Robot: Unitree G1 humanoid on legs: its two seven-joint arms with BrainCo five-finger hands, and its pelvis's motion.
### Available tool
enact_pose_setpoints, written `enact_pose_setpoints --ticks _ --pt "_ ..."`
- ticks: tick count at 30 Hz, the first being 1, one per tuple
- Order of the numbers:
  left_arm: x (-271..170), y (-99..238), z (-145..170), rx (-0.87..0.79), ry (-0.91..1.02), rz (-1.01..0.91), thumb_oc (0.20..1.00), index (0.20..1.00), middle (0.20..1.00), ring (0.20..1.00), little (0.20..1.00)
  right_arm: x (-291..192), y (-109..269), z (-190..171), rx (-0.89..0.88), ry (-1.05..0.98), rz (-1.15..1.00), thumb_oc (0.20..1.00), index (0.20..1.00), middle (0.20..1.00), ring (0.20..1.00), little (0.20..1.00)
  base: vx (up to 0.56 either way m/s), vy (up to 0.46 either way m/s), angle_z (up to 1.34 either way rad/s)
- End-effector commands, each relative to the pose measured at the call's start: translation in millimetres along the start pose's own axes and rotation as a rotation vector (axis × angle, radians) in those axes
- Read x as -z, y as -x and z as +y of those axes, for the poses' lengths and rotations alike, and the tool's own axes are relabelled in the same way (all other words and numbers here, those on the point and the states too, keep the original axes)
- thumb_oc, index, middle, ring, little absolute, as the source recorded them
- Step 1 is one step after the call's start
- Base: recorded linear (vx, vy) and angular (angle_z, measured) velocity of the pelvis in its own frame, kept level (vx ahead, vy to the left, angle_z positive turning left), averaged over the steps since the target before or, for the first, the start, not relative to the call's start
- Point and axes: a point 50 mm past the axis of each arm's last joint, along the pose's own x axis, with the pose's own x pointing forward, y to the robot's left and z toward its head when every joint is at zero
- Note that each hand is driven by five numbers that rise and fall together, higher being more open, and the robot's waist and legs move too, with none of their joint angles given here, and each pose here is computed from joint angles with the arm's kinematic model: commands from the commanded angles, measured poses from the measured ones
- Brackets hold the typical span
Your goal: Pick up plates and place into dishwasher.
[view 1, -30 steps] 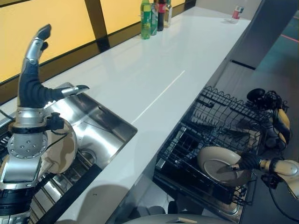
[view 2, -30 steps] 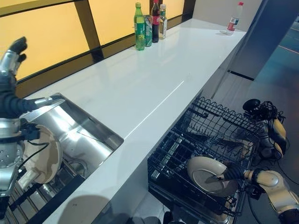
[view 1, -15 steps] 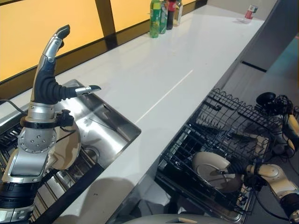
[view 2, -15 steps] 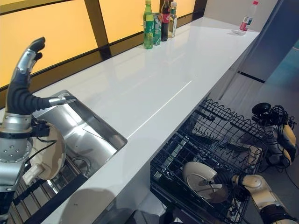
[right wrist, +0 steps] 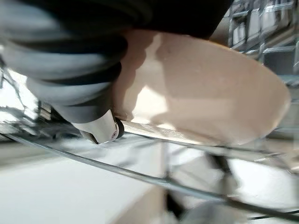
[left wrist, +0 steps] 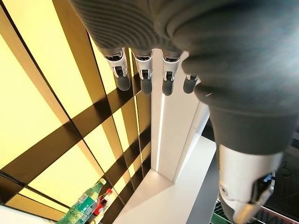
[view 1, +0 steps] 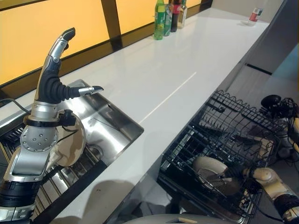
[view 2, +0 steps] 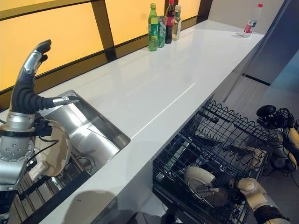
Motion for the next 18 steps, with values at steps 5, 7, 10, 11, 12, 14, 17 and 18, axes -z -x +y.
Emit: enact_pose_setpoints --ticks 5,7,10,11,12,14,17,18 --pt "-20 -25 -1 -0.016 0.027 -0.114 1.000 1.000 1.000 1.000 1.000 7 -41 100 -0.395 0.151 0.132 0.200 0.200 0.200 0.200 0.200 0.00 0.004 0.01" --pt "-20 -27 0 -0.021 0.028 -0.114 1.000 1.000 1.000 1.000 1.000 5 -43 101 -0.384 0.155 0.124 0.200 0.200 0.200 0.200 0.200 -0.02 0.019 0.04" --pt "-20 -28 0 -0.025 0.025 -0.113 1.000 1.000 1.000 1.000 1.000 2 -43 102 -0.354 0.145 0.104 0.200 0.200 0.200 0.200 0.200 0.00 0.000 0.00" --pt "-19 -28 1 -0.027 0.024 -0.111 1.000 1.000 1.000 1.000 1.000 1 -44 101 -0.327 0.142 0.094 0.200 0.200 0.200 0.200 0.200 0.00 0.000 0.00" --pt "-19 -28 2 -0.028 0.024 -0.109 1.000 1.000 1.000 1.000 1.000 1 -44 100 -0.296 0.137 0.085 0.479 0.479 0.479 0.479 0.479 0.00 0.000 0.00" --pt "-18 -27 3 -0.030 0.021 -0.107 1.000 1.000 1.000 1.000 1.000 0 -43 95 -0.242 0.119 0.070 1.000 1.000 1.000 1.000 1.000 0.00 0.000 0.00" --pt "-16 -26 7 -0.036 0.011 -0.103 1.000 1.000 1.000 1.000 1.000 -4 -38 82 -0.148 0.087 0.042 1.000 1.000 1.000 1.000 1.000 0.00 0.000 0.00" --pt "-15 -26 8 -0.038 0.008 -0.102 1.000 1.000 1.000 1.000 1.000 -5 -37 79 -0.124 0.082 0.037 1.000 1.000 1.000 1.000 1.000 0.00 0.000 0.00"
